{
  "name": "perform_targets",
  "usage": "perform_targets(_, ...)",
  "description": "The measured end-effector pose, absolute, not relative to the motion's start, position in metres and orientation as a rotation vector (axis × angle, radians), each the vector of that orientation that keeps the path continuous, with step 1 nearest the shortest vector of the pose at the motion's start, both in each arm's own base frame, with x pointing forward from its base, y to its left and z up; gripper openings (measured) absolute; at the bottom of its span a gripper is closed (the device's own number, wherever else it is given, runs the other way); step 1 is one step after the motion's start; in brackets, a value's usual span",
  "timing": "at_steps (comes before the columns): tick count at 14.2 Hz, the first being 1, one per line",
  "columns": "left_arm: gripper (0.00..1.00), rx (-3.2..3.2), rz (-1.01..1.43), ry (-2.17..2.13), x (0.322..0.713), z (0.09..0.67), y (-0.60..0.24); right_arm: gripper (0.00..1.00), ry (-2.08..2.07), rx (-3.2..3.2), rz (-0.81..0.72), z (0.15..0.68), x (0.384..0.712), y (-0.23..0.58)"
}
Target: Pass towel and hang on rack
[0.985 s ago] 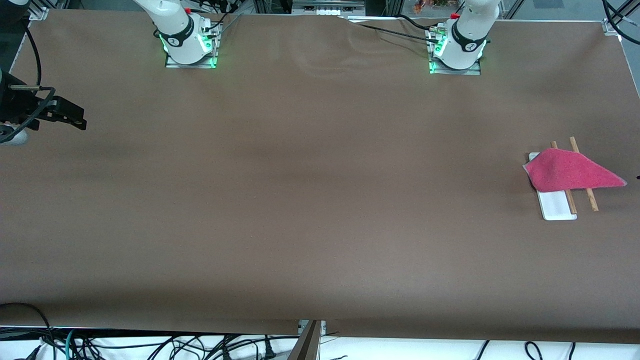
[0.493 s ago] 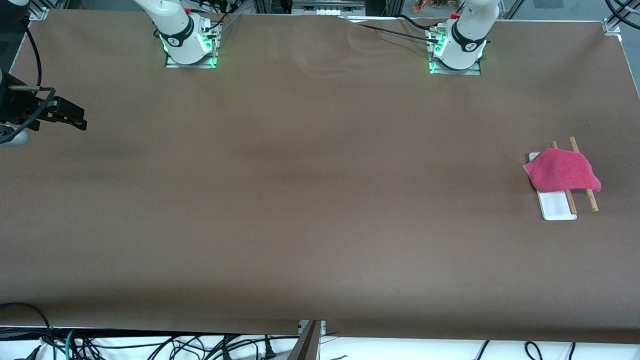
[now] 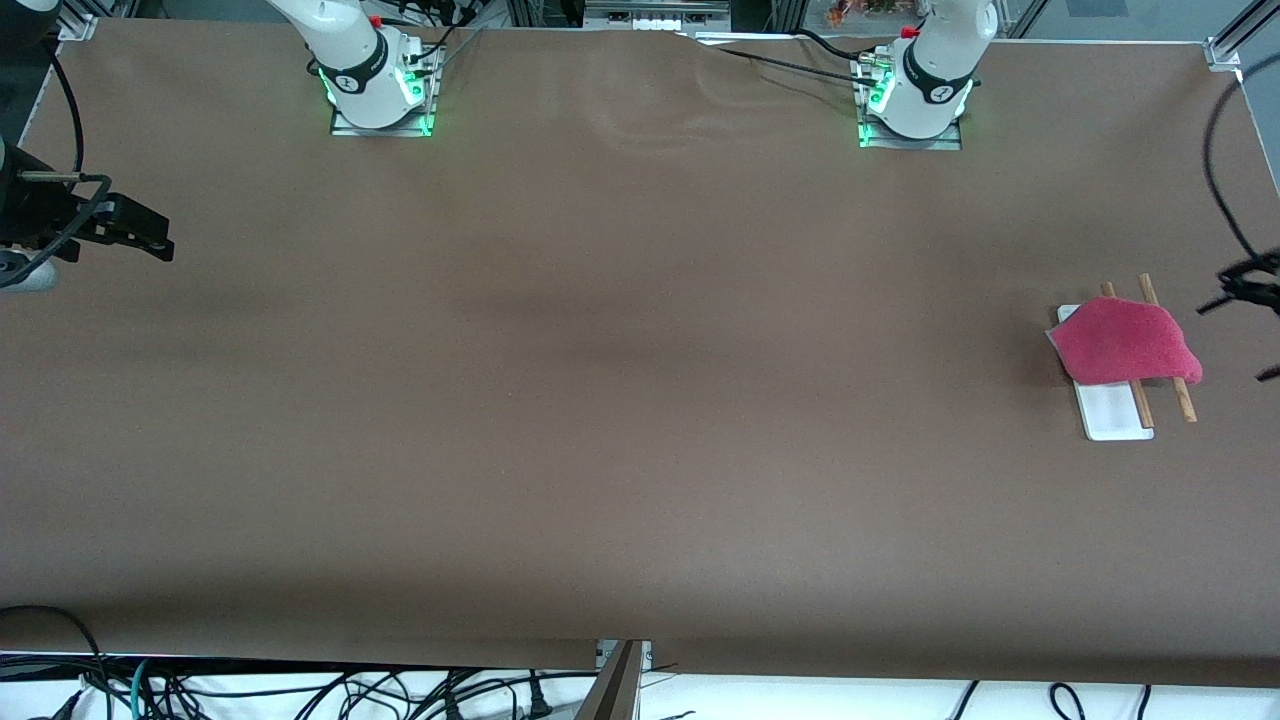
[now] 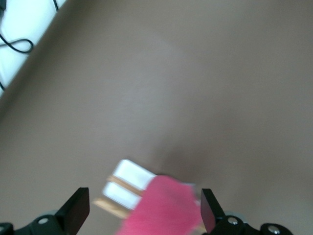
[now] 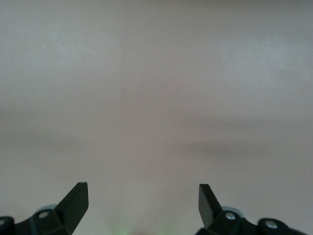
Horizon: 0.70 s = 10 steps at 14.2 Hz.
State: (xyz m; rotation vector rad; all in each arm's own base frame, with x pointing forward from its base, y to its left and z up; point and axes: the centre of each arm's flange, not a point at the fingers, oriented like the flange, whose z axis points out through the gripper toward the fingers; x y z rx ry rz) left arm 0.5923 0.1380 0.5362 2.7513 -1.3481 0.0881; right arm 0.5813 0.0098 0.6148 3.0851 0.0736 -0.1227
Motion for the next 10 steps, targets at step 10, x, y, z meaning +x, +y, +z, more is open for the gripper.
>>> perform_targets(10,1.0,3.113,-0.13,-0.082,0.482,0.59,-0.031,1.0,0.084,3.085,-0.123,0.614,0.582,0.009)
